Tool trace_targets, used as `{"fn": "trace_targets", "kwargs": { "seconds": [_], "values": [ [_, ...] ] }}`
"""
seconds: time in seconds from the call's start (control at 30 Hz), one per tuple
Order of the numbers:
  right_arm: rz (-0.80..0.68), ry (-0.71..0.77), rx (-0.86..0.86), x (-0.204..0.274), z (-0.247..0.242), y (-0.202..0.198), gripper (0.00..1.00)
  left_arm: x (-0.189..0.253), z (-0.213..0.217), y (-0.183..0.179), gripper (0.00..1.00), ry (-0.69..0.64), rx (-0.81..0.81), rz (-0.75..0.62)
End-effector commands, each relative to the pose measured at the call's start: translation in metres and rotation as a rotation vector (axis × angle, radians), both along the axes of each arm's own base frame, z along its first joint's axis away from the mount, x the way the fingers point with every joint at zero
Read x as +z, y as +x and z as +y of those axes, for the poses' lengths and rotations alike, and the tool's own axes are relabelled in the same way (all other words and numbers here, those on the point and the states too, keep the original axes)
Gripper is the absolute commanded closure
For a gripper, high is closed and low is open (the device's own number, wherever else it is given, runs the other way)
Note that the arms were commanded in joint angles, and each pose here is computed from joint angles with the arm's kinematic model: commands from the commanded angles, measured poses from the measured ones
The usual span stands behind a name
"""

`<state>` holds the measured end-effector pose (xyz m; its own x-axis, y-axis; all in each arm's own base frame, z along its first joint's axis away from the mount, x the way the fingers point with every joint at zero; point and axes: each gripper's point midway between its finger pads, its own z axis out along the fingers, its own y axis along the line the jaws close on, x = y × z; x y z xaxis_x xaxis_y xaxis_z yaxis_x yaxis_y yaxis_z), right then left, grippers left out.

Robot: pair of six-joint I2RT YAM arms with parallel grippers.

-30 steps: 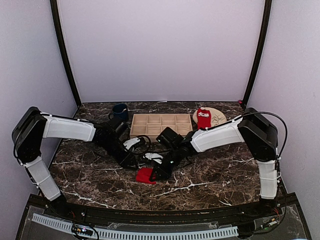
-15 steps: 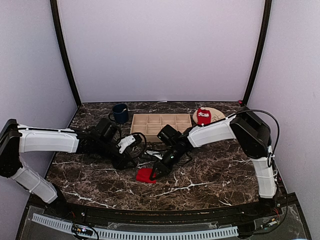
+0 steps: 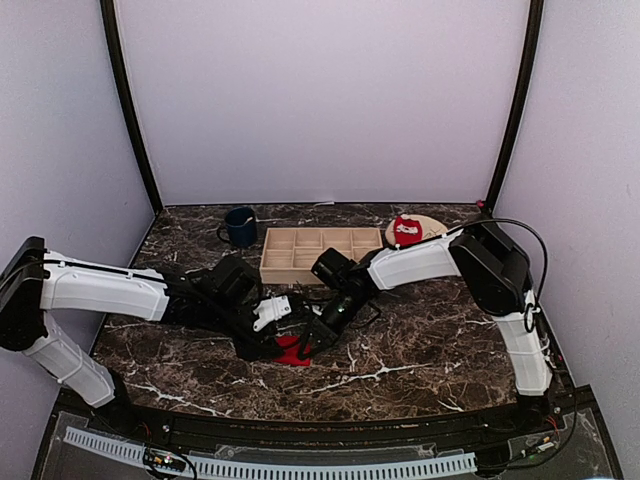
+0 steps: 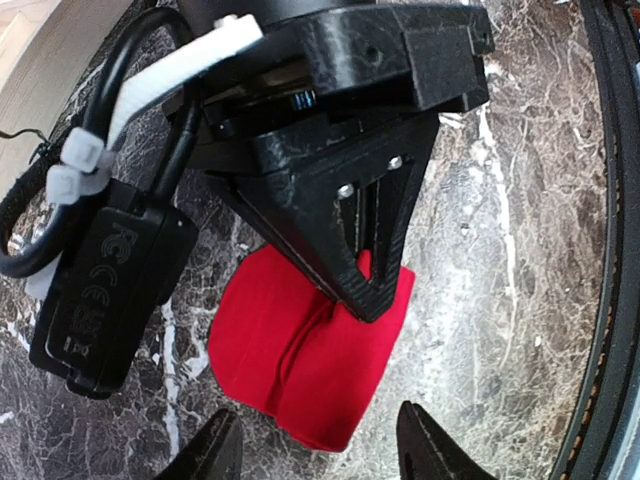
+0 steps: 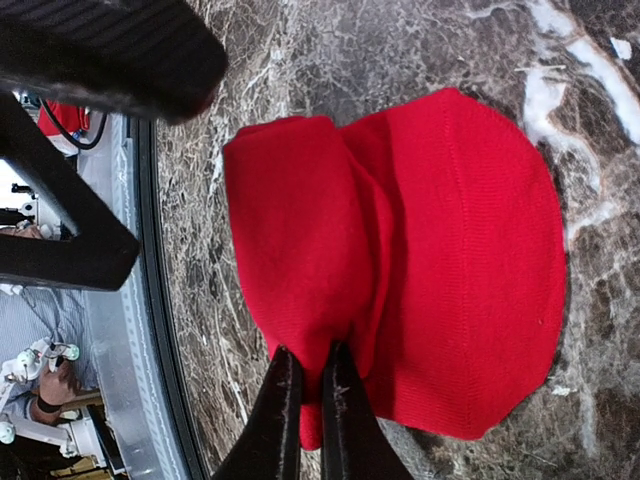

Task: Roll the socks
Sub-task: Roll the sock at the center of the board.

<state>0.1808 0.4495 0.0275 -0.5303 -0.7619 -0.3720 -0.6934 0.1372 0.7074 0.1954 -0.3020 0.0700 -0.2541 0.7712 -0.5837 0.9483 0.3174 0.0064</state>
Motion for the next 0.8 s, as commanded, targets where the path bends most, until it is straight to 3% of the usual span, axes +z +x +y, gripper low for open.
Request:
{"fn": "trace_targets", "kwargs": {
  "seconds": [0.0, 0.47, 0.6, 0.77],
  "values": [
    [0.025, -0.102, -0.011, -0.027, -0.012, -0.002, 0.97, -0.004, -0.003, -0.001, 0.45, 0.056, -0.062, -0.053],
    [0.032, -0.114, 0.001, -0.027, -0.014, -0.003, 0.98, -0.03, -0.008, -0.001, 0.47, 0.155, -0.11, -0.058],
    [0.033, -0.113, 0.002, -0.026, -0.014, -0.004, 0.98, -0.034, -0.008, 0.0, 0.5, 0.173, -0.114, -0.057],
    [0.036, -0.117, 0.002, -0.027, -0.015, -0.004, 0.98, -0.034, -0.007, 0.0, 0.6, 0.173, -0.111, -0.057]
  ]
}}
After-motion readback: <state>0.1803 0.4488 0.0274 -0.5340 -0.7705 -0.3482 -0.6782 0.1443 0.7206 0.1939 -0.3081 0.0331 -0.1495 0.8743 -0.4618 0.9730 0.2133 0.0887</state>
